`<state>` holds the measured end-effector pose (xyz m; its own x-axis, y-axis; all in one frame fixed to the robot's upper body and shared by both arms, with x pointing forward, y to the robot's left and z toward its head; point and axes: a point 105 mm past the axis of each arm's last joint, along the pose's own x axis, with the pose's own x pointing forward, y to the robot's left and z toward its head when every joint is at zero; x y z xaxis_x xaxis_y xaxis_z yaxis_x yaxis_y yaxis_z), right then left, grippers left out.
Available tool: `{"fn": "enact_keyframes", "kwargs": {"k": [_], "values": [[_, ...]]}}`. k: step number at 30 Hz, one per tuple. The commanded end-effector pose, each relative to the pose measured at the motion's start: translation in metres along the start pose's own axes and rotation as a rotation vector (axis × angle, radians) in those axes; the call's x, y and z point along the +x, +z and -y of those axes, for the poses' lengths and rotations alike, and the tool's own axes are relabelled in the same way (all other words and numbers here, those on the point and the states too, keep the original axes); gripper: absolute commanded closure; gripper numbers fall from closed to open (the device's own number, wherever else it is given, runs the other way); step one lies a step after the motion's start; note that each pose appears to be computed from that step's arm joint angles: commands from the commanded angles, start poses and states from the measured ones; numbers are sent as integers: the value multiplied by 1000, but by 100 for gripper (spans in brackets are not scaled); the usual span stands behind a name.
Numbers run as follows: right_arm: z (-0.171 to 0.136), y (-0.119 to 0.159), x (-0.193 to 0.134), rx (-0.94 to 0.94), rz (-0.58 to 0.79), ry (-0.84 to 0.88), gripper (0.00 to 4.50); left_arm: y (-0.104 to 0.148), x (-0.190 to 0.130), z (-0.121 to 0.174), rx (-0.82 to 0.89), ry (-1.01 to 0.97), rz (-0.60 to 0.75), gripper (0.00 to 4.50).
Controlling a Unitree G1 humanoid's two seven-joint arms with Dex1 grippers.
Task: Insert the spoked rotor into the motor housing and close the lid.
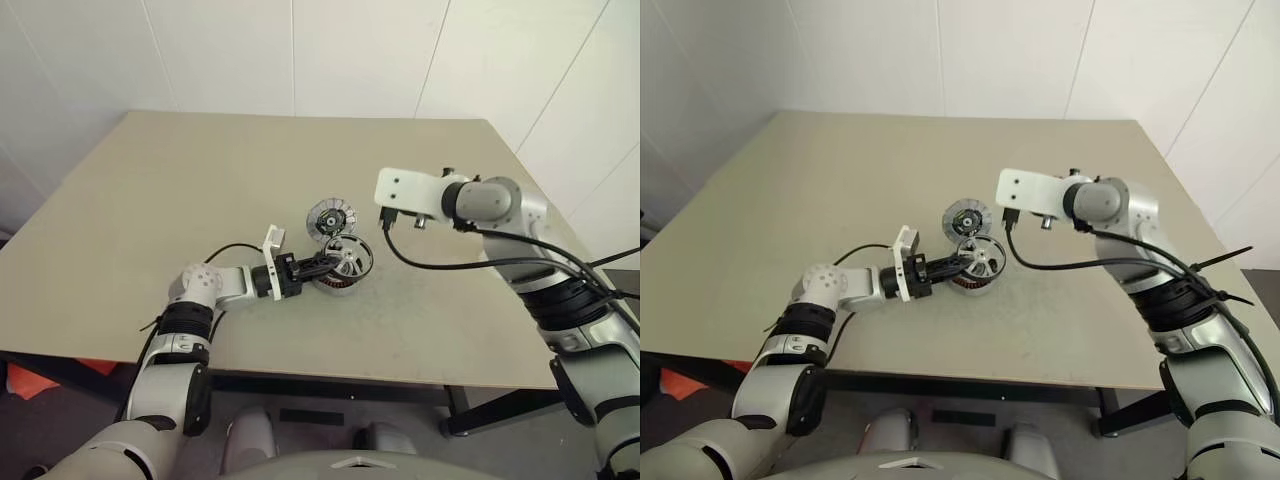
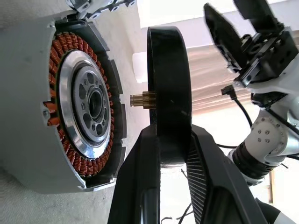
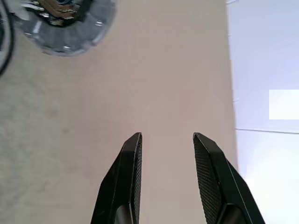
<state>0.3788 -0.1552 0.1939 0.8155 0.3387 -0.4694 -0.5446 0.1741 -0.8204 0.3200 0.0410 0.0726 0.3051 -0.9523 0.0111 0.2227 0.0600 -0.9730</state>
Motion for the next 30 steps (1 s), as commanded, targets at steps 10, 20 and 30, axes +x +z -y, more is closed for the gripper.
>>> {"fn": "enact_keyframes", "kwargs": {"k": [10, 20, 30], "values": [[17, 6, -7, 2, 28, -82, 259, 12, -5, 9, 50, -19, 39, 400], [12, 8, -1, 8, 44, -72, 259, 6, -10, 5, 77, 16, 21, 400], [12, 8, -1, 4, 45, -71, 259, 6, -6, 3, 95, 30, 17, 400]]}}
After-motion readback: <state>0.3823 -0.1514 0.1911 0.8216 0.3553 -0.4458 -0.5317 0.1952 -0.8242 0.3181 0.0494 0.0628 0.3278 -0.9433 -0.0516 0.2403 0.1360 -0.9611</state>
